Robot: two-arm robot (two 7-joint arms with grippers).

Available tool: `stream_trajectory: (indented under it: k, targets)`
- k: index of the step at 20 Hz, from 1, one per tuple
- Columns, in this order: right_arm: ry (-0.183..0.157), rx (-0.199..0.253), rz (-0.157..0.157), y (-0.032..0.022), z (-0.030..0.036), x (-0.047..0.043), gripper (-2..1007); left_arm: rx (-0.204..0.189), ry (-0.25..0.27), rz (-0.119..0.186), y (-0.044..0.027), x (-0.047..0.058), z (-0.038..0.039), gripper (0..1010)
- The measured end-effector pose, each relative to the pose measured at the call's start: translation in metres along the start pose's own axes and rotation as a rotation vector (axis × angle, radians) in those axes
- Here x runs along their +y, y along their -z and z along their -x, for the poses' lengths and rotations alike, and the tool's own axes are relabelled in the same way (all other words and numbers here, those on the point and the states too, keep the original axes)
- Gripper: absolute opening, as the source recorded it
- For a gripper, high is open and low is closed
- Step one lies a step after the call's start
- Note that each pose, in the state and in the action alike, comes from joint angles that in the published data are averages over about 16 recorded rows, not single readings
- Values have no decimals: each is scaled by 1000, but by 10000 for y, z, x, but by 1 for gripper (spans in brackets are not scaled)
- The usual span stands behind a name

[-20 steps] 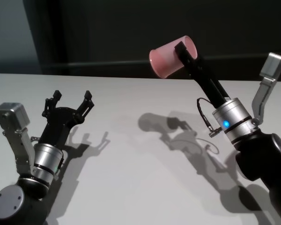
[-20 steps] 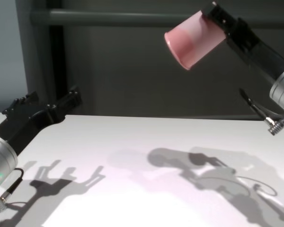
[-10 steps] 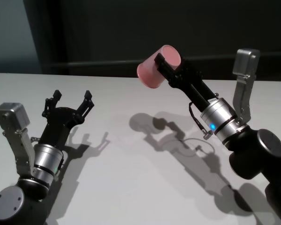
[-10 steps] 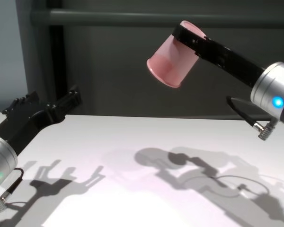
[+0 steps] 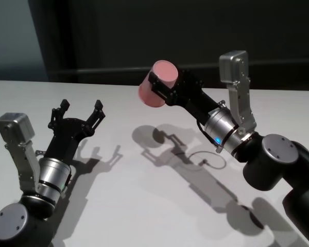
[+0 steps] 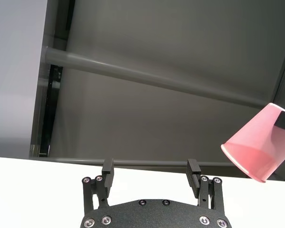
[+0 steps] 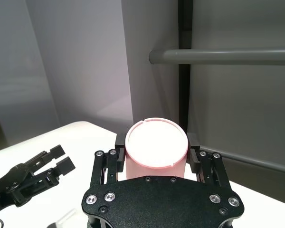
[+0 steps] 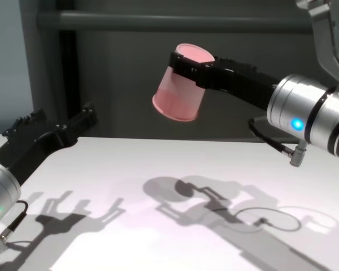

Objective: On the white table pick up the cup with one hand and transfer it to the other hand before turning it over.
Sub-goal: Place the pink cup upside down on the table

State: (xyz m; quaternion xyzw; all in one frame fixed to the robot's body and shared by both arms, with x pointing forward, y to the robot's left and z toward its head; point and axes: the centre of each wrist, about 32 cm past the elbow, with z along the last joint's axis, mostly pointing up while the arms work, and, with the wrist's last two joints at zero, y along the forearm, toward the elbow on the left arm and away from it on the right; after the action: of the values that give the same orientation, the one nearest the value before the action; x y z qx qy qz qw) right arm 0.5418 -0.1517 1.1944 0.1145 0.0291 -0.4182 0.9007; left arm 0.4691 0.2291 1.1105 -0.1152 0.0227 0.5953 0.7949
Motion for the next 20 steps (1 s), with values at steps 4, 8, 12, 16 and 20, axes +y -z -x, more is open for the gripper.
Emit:
stream_trajectory:
  k: [4, 8, 12, 16, 20]
  targets:
    - [-10, -44, 34, -17, 38, 56, 738, 0, 0, 0, 0, 0, 0, 1003]
    - [-16, -61, 60, -5, 51, 91, 738, 0, 0, 0, 0, 0, 0, 1003]
    - [-16, -62, 86, 46, 52, 99, 738, 0, 0, 0, 0, 0, 0, 1003]
    - [-11, -61, 123, 129, 44, 78, 738, 0, 0, 0, 0, 0, 0, 1003]
    - [-4, -63, 174, 232, 26, 28, 738, 0, 0, 0, 0, 0, 0, 1003]
